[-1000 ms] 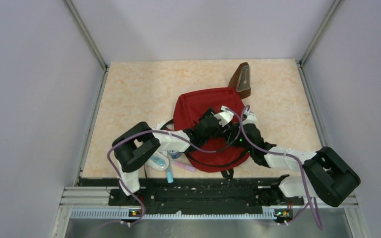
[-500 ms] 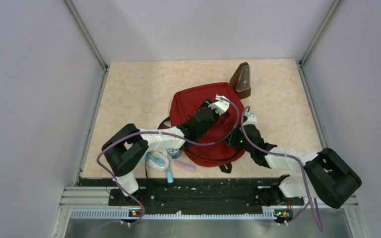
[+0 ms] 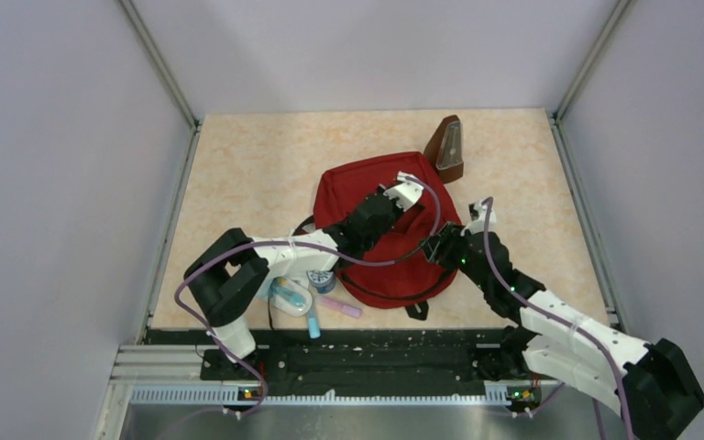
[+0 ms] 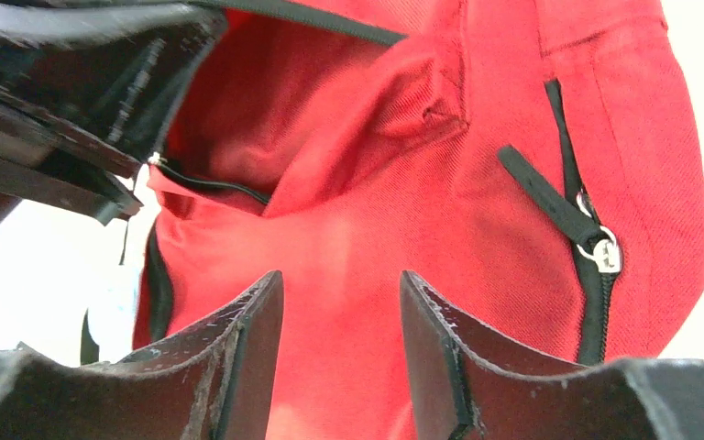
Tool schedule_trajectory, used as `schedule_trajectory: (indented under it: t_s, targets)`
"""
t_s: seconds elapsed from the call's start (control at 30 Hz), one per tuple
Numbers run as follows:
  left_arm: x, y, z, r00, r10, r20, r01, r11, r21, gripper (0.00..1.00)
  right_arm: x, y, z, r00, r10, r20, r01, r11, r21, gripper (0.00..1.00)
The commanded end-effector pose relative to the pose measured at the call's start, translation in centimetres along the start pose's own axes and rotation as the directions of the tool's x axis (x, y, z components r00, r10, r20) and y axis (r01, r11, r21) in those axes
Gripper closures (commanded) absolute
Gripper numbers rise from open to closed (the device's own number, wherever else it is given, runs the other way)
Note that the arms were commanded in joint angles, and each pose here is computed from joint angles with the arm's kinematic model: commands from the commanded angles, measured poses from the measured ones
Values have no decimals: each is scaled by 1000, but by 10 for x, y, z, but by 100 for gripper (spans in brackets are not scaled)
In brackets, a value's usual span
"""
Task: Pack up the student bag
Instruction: Adjust the student bag at the center of the board.
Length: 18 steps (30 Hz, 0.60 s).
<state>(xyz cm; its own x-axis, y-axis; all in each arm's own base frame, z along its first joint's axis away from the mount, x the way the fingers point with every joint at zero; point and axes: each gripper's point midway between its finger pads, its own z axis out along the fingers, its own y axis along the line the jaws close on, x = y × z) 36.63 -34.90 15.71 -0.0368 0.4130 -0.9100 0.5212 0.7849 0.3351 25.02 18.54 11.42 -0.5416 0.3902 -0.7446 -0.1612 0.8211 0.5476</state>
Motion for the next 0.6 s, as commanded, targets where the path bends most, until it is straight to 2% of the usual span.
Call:
schedule_trajectory:
  t_s: [0.0, 0.27, 0.37, 0.57]
  targets:
    - [-50, 20, -15, 987, -74, 142, 78, 997, -24, 100, -40, 31, -9, 995, -12, 94, 18, 998, -65, 50]
    - [-66, 18, -25, 978, -121, 172, 118, 993, 30, 100, -53, 65, 22, 991, -14, 134, 39, 982, -187, 54]
    - [-67, 18, -27, 976, -127, 175, 123, 992, 32, 100, -48, 63, 43, 992, -17, 128, 39, 985, -169, 64]
    - [-84, 26, -36, 965, -151, 213, 148, 989, 29, 100, -6, 17, 80, 999, 2, 36, -2, 1000, 16, 87]
